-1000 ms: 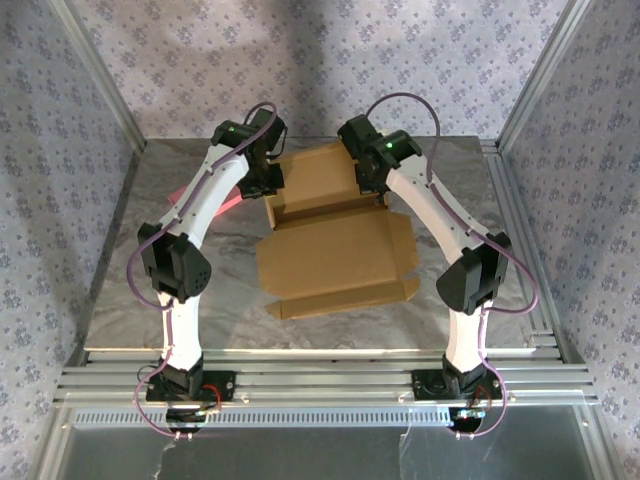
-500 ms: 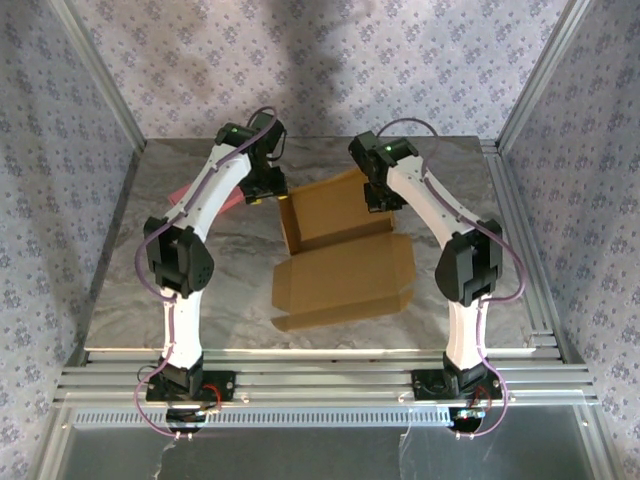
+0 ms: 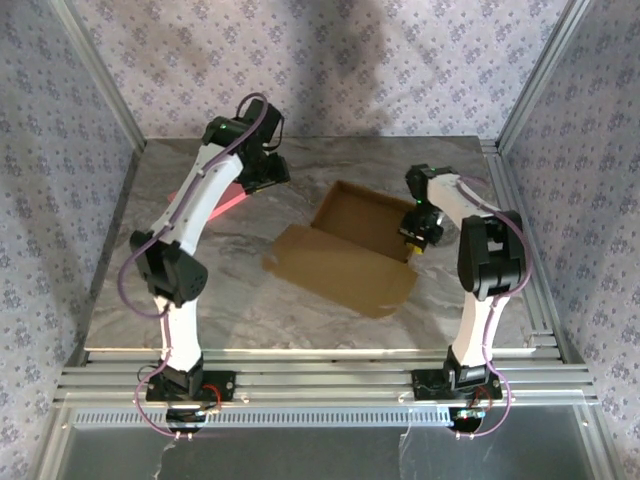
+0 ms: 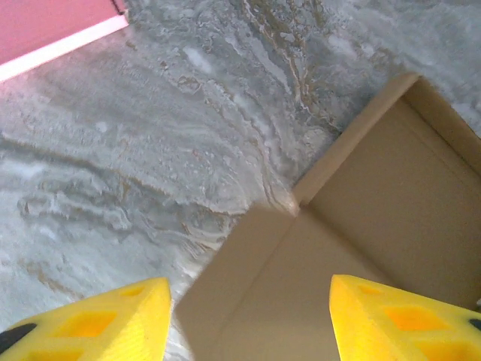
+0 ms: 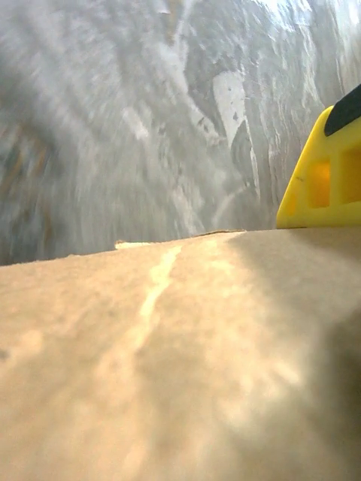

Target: Fold the paper box

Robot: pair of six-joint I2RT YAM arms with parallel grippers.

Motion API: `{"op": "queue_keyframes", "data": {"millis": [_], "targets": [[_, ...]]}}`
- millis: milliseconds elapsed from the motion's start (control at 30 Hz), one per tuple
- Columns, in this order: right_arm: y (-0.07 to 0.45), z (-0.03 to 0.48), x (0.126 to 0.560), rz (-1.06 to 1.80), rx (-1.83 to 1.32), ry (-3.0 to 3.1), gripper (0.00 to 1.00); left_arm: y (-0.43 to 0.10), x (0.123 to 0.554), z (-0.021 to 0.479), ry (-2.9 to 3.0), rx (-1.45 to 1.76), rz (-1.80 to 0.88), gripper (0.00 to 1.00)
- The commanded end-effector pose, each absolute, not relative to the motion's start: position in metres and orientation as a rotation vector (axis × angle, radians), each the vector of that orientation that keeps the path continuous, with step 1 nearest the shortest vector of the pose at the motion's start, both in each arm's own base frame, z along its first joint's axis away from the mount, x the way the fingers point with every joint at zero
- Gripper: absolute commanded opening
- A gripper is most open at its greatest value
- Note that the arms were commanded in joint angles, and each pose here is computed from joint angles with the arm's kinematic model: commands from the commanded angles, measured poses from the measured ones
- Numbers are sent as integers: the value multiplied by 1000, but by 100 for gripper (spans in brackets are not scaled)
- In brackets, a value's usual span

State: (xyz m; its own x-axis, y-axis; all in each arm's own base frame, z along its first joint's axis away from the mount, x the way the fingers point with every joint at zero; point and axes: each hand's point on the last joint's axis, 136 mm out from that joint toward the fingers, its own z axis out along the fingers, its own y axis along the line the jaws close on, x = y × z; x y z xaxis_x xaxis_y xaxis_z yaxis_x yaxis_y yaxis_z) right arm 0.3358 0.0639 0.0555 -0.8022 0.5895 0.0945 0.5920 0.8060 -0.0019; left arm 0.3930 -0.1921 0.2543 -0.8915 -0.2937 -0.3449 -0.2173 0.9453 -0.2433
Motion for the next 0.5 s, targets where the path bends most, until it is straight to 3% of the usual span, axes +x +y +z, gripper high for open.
{"op": "queue_keyframes", "data": {"millis": [0, 100, 233, 467], "targets": [[103, 79, 346, -396, -1283, -2772, 0, -182, 359, 292, 2599, -568, -396, 62], [112, 72, 339, -411, -1401, -2665, 0, -184, 328, 286, 2579, -733, -548, 71], [120, 71, 333, -381, -1476, -2608, 0, -196, 295, 267, 2562, -851, -701, 76], [131, 62, 331, -364, -1468, -2581, 0, -217, 292, 205, 2636, -834, -733, 82]]}}
